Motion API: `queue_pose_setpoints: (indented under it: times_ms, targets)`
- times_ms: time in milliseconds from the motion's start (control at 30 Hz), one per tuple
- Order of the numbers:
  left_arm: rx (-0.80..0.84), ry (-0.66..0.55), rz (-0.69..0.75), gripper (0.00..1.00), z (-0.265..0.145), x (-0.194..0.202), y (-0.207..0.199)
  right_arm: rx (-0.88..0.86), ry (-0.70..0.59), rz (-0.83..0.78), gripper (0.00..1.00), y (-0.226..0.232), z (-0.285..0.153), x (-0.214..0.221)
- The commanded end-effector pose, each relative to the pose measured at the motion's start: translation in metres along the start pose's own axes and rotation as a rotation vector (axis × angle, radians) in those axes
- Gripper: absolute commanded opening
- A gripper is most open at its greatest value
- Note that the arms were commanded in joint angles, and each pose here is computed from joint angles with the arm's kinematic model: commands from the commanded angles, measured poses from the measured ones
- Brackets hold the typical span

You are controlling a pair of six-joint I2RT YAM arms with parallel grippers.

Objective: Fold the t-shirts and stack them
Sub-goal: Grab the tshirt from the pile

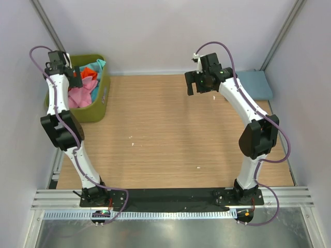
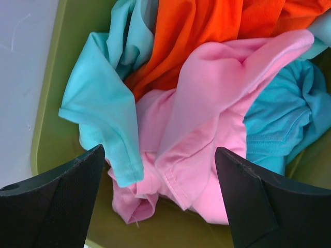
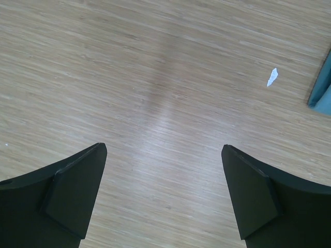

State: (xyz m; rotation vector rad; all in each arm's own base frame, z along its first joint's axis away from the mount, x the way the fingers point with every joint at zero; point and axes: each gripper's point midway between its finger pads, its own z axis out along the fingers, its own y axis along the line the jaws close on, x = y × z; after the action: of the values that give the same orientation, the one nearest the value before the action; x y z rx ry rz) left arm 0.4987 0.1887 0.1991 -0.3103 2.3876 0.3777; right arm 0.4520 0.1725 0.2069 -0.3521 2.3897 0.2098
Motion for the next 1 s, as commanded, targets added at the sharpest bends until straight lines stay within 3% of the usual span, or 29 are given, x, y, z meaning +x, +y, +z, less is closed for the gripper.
queue_pose_setpoints:
  times_ms: [0,200,267,400,600,700,733,767,833,967]
  targets:
    - [0.003,-0.061,0.001,0.88,-0.005,-0.022,0.003,0.042,-0.066,0.015,1.00,-0.004,-0.005,-0.013]
    - [0.021,-0.068,0.029,0.84,0.013,-0.030,-0.002,0.043,-0.035,-0.013,1.00,-0.006,0.004,-0.004]
    - [0.032,-0.070,0.047,0.74,0.019,-0.031,-0.004,0.044,-0.025,-0.019,1.00,-0.006,0.007,-0.001]
    - [0.040,-0.027,0.054,0.72,0.041,-0.018,-0.010,0.057,-0.012,-0.027,1.00,-0.009,0.017,0.000]
    - [0.032,0.008,0.090,0.60,0.063,-0.005,-0.016,0.069,-0.016,-0.029,1.00,-0.011,0.025,-0.005]
    - [0.044,0.016,0.098,0.35,0.063,-0.003,-0.021,0.076,-0.012,-0.030,1.00,-0.012,0.027,-0.003]
    - [0.040,0.009,0.098,0.14,0.059,-0.006,-0.021,0.075,-0.015,-0.030,1.00,-0.012,0.027,-0.004]
    - [0.043,0.000,0.095,0.03,0.054,-0.009,-0.023,0.075,-0.014,-0.029,1.00,-0.013,0.027,-0.004]
    - [0.059,-0.017,0.087,0.00,0.042,-0.015,-0.027,0.071,-0.019,-0.028,1.00,-0.011,0.025,-0.006]
    - [0.167,-0.171,0.072,0.00,-0.035,-0.059,-0.045,0.074,-0.065,-0.093,1.00,-0.014,0.014,-0.020]
